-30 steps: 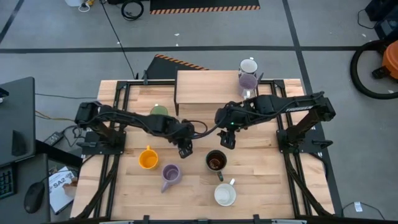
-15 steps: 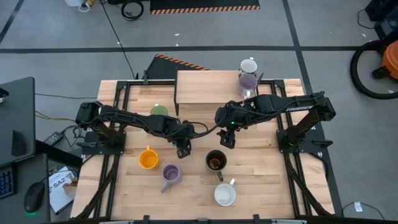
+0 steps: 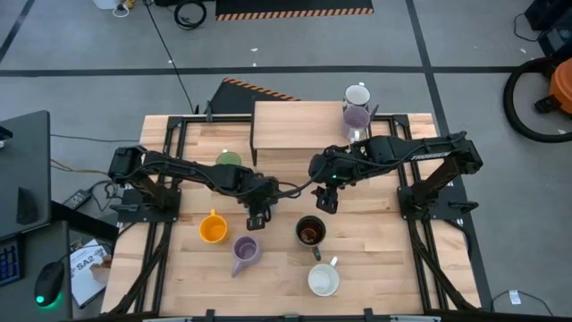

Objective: Place coffee mugs
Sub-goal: Put the light blue mug on the shelf

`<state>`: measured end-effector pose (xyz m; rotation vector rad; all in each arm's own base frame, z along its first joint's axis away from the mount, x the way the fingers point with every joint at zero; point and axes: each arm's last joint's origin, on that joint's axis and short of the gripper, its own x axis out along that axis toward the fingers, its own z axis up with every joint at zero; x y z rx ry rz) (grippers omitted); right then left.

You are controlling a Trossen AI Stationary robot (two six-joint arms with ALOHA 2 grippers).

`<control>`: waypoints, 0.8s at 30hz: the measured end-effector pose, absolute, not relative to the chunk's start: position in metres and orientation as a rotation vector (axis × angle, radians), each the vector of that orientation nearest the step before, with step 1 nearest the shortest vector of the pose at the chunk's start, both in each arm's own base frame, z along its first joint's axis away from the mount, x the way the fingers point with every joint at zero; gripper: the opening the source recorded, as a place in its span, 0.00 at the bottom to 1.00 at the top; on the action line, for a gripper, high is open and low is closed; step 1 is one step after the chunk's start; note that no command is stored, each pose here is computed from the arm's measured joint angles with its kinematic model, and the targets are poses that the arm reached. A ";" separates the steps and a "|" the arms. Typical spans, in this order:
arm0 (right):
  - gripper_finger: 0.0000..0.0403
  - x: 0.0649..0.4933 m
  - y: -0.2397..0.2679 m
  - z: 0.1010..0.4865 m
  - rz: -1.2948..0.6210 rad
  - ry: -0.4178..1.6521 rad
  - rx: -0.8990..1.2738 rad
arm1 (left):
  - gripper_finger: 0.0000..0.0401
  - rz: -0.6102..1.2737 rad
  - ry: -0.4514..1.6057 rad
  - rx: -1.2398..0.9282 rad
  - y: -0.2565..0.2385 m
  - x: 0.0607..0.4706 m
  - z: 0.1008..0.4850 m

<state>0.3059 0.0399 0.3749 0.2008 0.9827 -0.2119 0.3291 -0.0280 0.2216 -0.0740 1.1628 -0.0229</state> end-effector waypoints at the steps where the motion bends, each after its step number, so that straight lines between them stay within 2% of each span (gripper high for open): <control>1: 0.61 0.306 0.040 0.375 -0.210 0.983 0.200 | 0.05 -0.052 1.166 -0.056 -0.029 0.329 0.221; 11: 0.61 0.307 0.042 0.375 -0.202 0.973 0.200 | 0.05 -0.340 1.173 0.310 -0.042 0.323 0.221; 16: 0.61 0.308 0.043 0.377 -0.198 0.951 0.205 | 0.06 -0.308 1.182 0.296 -0.046 0.322 0.220; 24: 0.61 0.311 0.043 0.378 -0.191 0.924 0.210 | 0.25 -0.290 1.203 0.266 -0.049 0.321 0.218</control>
